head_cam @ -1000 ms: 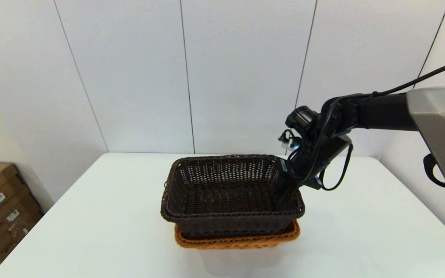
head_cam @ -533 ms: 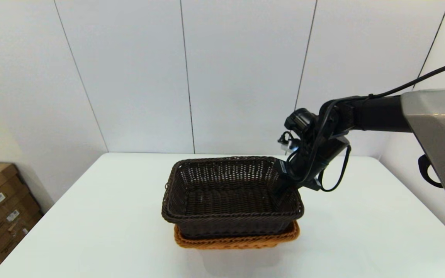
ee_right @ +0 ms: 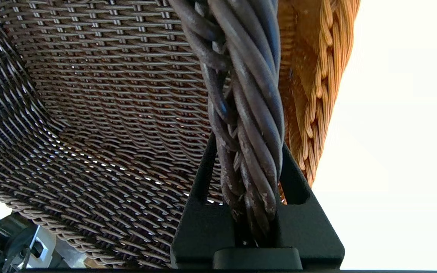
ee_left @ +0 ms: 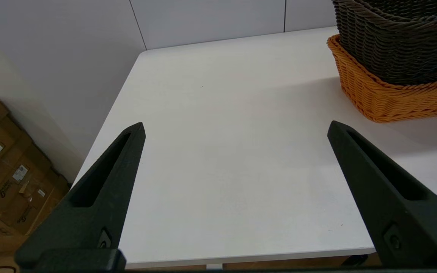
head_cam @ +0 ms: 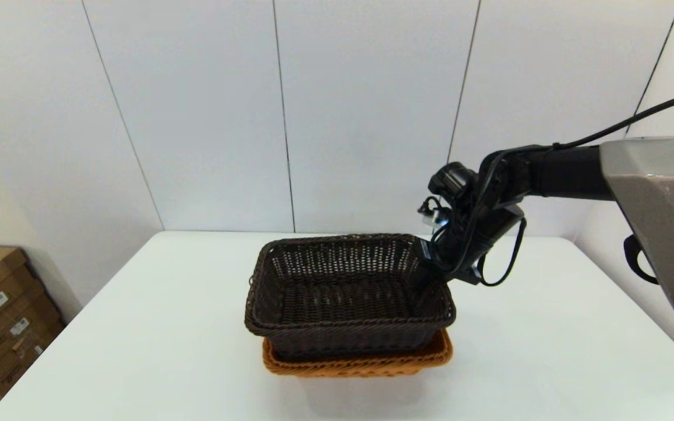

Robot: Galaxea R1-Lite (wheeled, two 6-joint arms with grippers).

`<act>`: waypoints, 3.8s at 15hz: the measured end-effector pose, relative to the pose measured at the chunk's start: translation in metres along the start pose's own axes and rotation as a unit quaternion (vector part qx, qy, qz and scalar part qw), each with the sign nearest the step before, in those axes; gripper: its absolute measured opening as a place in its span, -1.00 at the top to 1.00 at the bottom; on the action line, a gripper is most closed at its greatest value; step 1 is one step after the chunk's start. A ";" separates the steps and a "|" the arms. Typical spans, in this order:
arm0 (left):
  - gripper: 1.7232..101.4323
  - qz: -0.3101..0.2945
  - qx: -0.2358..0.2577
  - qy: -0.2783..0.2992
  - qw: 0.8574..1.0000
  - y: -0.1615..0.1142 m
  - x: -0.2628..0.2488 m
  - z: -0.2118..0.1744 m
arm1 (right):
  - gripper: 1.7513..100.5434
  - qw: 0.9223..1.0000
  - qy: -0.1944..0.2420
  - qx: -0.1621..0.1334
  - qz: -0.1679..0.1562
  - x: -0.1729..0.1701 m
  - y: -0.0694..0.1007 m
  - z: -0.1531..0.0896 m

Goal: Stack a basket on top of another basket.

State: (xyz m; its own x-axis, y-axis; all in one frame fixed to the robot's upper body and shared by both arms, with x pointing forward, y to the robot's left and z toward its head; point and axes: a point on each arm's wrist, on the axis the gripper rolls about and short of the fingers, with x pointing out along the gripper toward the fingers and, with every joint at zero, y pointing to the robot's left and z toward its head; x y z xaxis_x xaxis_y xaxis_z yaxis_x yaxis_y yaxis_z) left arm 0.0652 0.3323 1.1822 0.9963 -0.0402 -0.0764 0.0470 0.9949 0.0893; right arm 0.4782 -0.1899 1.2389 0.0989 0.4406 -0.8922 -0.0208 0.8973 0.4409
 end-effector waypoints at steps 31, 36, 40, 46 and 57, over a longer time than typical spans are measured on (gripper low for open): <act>-0.93 0.000 0.000 0.000 1.000 0.000 0.000 0.000 | -0.26 1.000 -0.001 0.008 -0.005 -0.001 -0.017 0.007; -0.93 0.000 0.000 0.000 1.000 0.000 0.000 0.000 | -0.59 0.999 -0.025 0.022 -0.002 -0.019 -0.028 0.011; -0.93 0.000 0.000 0.000 1.000 0.000 0.000 0.000 | -0.73 0.997 -0.074 0.014 0.011 -0.078 -0.028 -0.003; -0.93 0.000 0.000 0.000 1.000 0.000 0.000 0.000 | -0.85 0.989 -0.146 -0.017 0.024 -0.187 -0.006 -0.098; -0.93 0.000 0.000 0.000 1.000 0.000 0.000 0.000 | -0.92 0.974 -0.224 0.036 0.008 -0.218 -0.045 -0.302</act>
State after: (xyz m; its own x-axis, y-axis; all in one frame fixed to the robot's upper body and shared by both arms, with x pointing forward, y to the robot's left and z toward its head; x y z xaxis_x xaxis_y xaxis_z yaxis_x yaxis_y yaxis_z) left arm 0.0652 0.3323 1.1823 0.9963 -0.0404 -0.0760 0.0472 0.9949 0.0893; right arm 0.1571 -0.3189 1.3838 0.5242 0.3848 -0.7597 0.0416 0.8795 0.4741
